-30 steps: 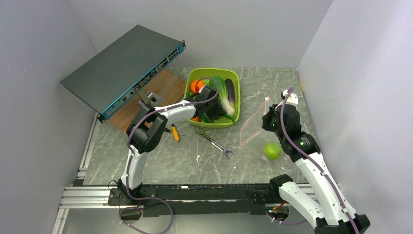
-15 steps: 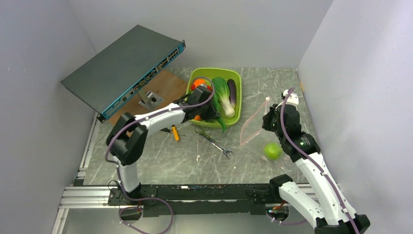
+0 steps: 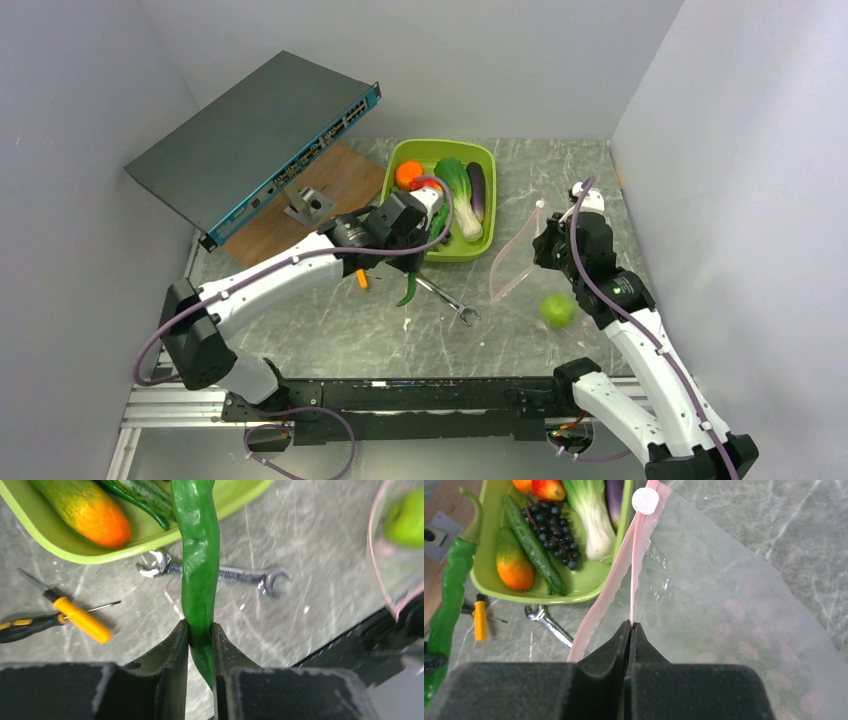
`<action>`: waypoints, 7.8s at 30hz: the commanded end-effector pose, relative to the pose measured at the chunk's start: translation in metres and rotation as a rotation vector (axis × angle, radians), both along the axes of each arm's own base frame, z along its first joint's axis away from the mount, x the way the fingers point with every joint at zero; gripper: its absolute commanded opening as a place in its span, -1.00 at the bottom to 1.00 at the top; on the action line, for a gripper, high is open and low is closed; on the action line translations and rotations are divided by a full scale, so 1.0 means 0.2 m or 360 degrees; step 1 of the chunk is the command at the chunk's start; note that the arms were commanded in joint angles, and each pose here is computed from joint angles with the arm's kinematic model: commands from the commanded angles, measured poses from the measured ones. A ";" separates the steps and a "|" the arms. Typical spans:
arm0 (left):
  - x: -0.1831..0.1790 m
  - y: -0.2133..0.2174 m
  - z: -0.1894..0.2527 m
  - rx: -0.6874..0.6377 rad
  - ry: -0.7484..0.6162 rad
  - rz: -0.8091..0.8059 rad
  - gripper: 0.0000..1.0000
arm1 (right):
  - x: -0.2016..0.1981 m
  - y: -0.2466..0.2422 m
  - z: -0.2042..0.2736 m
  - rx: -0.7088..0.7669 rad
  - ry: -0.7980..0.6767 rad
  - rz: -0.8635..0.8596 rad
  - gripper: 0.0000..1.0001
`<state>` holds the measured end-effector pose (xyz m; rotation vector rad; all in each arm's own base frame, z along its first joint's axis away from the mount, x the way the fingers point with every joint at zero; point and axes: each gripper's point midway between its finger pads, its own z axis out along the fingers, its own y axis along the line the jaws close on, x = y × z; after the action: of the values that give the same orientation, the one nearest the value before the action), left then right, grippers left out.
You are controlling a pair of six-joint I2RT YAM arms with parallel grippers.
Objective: Place the food in the zip-top bag and seal the zipper
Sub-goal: Pick up the fake vegetable from the bin, then place the fake vegetable in the zipper food storage bag, then adjust the zipper food storage bag at the center of the board, then pick up the fake vegetable from the bin, then place the fake vegetable in the zipper food storage bag.
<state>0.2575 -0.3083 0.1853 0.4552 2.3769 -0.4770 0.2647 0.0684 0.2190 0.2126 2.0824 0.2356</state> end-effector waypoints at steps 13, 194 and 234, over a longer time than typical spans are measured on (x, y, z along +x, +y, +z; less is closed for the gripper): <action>-0.49 -0.06 0.14 0.0115 0.0177 -0.1091 -1.00 | 0.05 0.29 0.11 0.0012 -0.0157 0.0413 -1.00; 0.83 -0.08 -0.54 -0.0206 0.0057 0.1247 -0.51 | -0.01 -0.12 0.12 -0.0274 0.0223 -0.0156 -1.00; -0.58 -0.31 0.66 -0.1178 0.0829 -0.1121 -1.00 | -0.06 0.06 0.19 -0.0243 0.0066 0.0121 -1.00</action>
<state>0.1675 -0.3556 0.2872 0.8143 2.2844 -1.5730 0.2487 0.0693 0.2396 0.0916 2.2128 0.0414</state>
